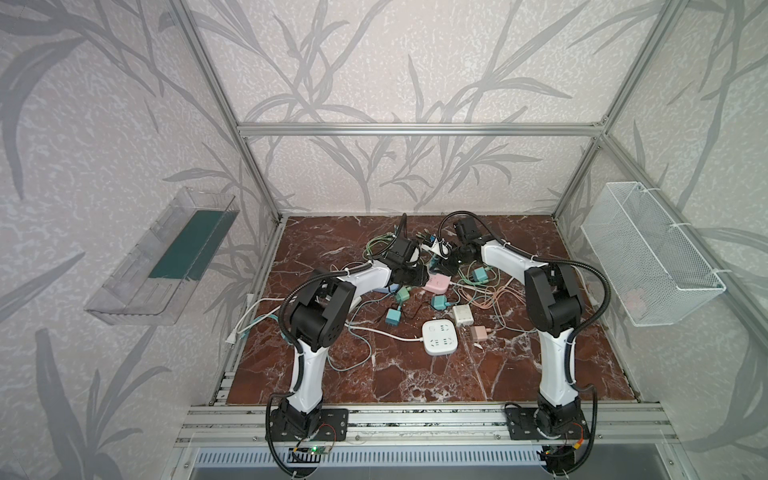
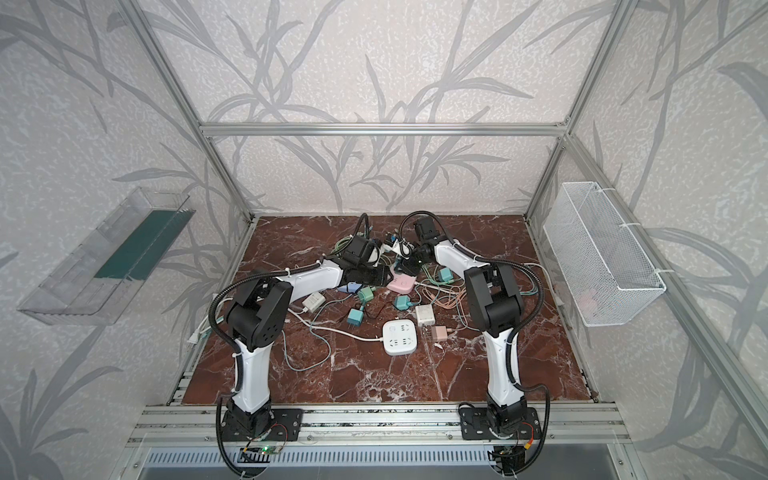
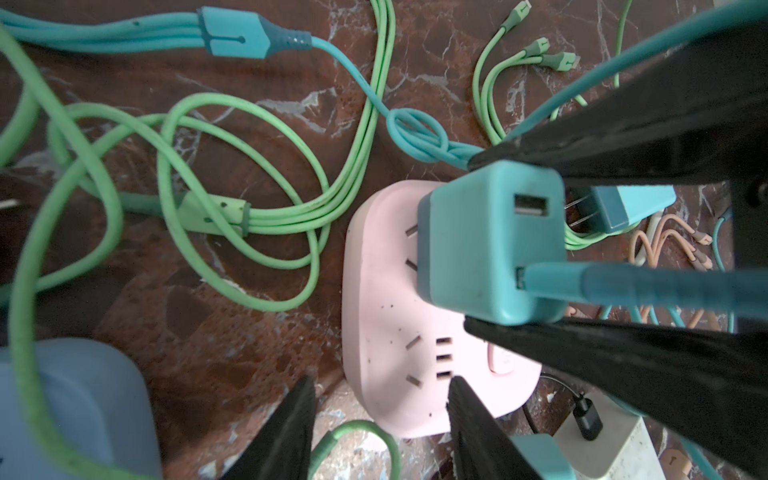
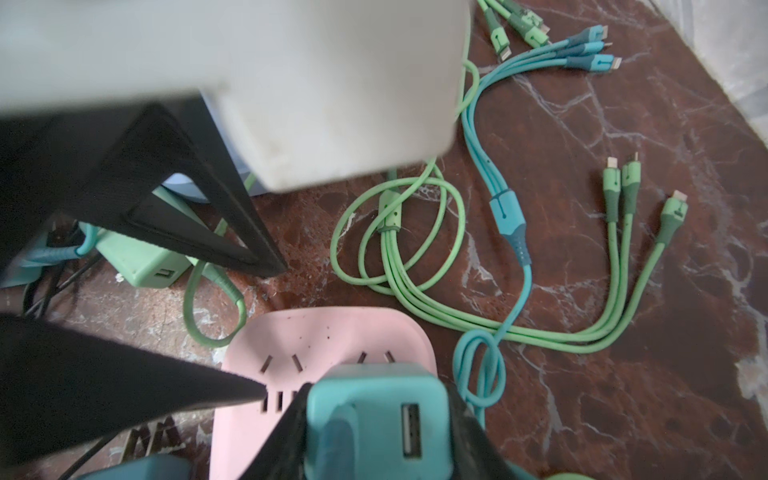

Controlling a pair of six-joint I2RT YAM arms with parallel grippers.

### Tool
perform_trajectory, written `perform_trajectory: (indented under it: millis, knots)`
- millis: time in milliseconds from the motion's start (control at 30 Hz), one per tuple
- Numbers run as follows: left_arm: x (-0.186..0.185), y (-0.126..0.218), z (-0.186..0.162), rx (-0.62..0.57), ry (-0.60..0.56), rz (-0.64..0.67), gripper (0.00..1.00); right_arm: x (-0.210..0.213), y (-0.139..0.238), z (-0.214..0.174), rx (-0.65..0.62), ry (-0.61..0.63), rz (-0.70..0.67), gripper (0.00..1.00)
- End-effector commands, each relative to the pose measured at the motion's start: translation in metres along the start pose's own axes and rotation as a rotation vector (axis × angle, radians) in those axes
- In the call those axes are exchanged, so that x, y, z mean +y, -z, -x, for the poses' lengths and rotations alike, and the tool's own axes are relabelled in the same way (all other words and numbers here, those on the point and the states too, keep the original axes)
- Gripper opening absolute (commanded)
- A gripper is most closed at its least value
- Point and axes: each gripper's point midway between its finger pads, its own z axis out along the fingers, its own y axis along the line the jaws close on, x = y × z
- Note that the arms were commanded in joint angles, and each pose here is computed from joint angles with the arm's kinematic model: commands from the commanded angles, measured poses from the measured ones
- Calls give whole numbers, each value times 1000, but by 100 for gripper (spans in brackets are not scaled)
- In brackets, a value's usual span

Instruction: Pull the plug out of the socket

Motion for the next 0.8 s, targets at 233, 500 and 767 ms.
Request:
perform_trajectory:
  millis: [233,500,767]
  knots:
    - [-10,21,28,-66,-10,-7,53,13,8,1,-12,-24,24,35]
    - [-12,19,32,-61,-34,-4,52,15,12,-1,-22,-36,29,32]
    - [-7,6,29,-21,-47,9,50,14,17,5,-52,-48,26,30]
